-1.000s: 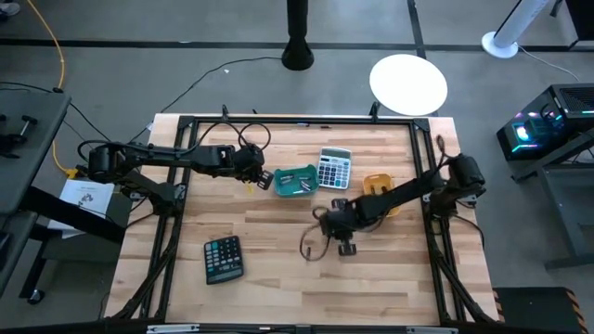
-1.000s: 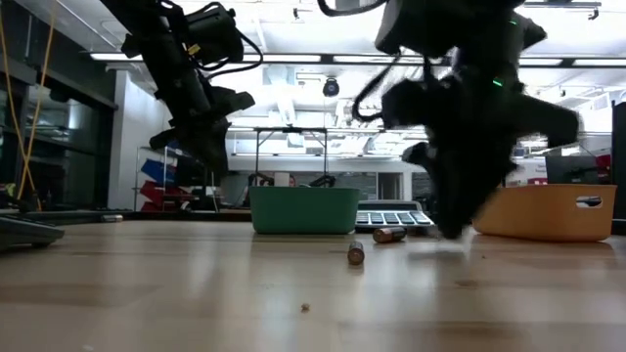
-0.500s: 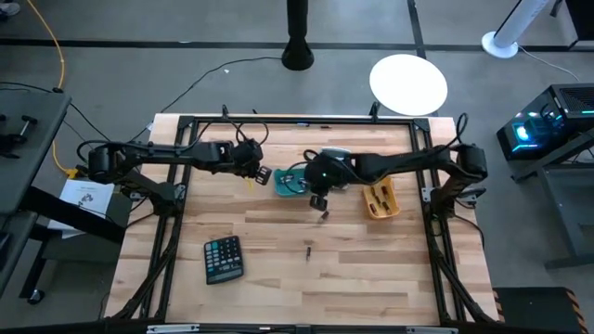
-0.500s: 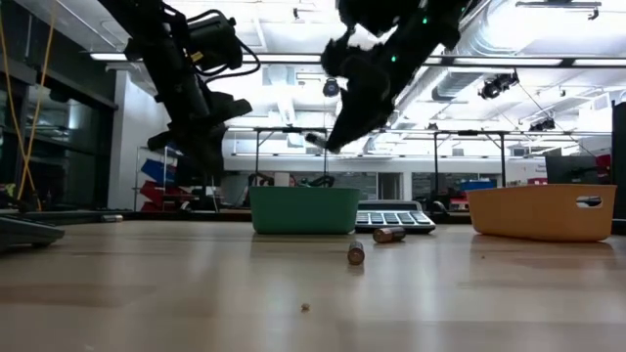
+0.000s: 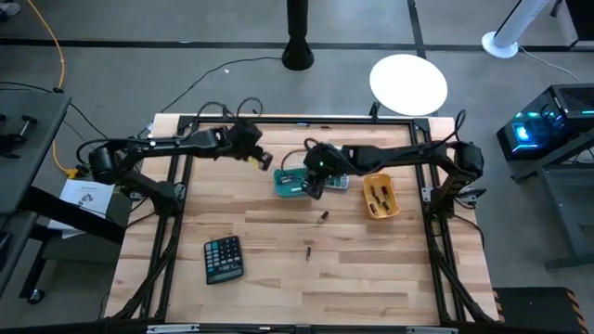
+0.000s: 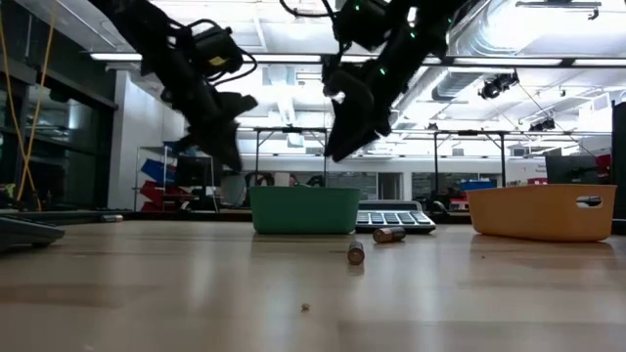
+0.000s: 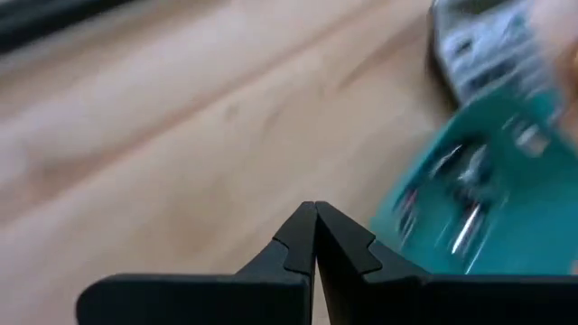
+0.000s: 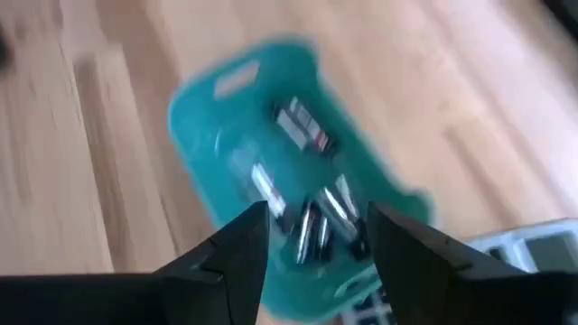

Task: Sort batteries
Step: Put the silver battery into the blue bin

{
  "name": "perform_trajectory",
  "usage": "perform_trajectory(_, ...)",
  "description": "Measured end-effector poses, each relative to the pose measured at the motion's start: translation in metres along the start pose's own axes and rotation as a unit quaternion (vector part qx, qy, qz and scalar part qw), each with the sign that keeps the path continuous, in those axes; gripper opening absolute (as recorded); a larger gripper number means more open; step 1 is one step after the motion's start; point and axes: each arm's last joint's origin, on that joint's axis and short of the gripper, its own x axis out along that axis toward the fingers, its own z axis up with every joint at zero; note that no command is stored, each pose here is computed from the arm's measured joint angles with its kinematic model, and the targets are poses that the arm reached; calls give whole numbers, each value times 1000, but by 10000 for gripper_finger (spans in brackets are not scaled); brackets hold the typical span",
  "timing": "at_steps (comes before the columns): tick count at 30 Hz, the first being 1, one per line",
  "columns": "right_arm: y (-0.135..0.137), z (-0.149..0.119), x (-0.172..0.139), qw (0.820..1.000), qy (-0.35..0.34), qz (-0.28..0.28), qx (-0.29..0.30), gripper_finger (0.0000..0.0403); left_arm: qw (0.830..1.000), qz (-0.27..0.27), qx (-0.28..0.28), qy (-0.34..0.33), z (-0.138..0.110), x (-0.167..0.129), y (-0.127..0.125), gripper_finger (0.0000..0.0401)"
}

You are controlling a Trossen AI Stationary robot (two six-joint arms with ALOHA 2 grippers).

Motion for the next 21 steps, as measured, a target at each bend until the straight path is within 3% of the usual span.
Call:
perform_trajectory(5, -20, 31, -23, 999, 0, -20, 43, 183, 999, -38, -33, -17, 51, 23, 18, 0)
perform_trajectory(11, -35, 72, -66, 999, -9, -34, 41, 183, 989, -149, -28, 4, 118, 76, 3, 0)
perform_trajectory(18, -39, 105, -136, 999, -28, -38, 12, 183, 985, -154, -74, -8, 160, 121, -17, 0)
perform_trajectory(21, -40, 110, -169, 997, -51, -54, 19, 183, 989, -121, -83, -27, 171, 133, -18, 0)
